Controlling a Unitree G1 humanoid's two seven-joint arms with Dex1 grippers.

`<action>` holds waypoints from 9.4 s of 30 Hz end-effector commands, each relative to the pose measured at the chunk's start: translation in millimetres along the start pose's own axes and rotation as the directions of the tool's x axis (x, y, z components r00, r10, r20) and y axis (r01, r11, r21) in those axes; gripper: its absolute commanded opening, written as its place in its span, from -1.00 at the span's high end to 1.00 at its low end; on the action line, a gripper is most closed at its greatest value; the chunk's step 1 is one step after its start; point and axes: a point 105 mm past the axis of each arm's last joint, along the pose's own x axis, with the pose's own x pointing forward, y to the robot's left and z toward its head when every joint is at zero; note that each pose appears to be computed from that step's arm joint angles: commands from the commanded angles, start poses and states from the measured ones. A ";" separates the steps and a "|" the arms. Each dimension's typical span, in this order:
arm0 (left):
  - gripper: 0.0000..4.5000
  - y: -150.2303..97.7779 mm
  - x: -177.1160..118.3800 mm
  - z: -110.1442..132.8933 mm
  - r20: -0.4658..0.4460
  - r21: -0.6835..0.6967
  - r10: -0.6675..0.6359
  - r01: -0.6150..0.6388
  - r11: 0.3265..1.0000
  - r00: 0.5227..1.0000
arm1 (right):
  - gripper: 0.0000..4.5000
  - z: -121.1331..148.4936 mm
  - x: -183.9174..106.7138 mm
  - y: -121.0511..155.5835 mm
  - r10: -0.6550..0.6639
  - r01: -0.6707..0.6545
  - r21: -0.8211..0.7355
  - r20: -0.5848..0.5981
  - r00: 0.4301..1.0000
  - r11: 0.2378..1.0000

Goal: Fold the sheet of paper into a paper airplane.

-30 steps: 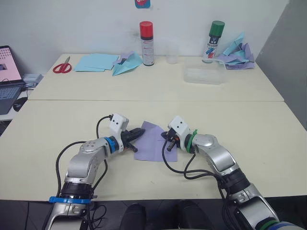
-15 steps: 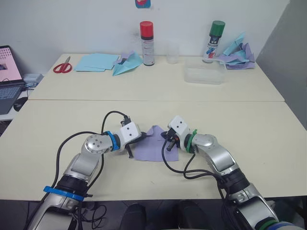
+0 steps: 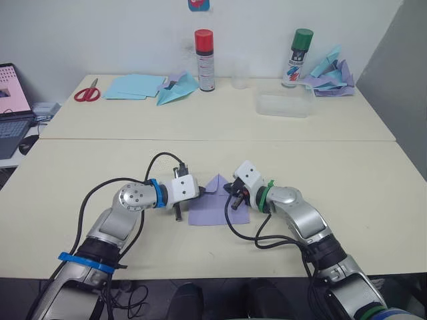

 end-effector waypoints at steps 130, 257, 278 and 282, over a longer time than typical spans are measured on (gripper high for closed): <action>0.98 5.4 -59.7 11.9 0.095 -0.717 0.422 -0.233 0.657 0.901 | 1.00 -3.4 35.0 5.4 -0.013 0.013 0.017 -0.001 1.000 1.000; 1.00 -30.3 12.5 -14.6 0.012 -0.636 0.147 -0.106 0.764 0.989 | -0.08 58.4 -18.5 24.3 0.228 -0.219 0.909 0.143 0.963 0.355; 1.00 -31.1 10.5 -16.6 0.001 -0.636 0.151 -0.116 0.763 0.989 | 0.98 60.7 -15.8 29.5 0.245 -0.245 0.919 0.172 0.954 0.308; 1.00 -31.4 10.8 -16.4 0.002 -0.635 0.150 -0.114 0.764 0.989 | 0.98 59.8 -15.8 30.3 0.248 -0.242 0.921 0.169 0.954 0.306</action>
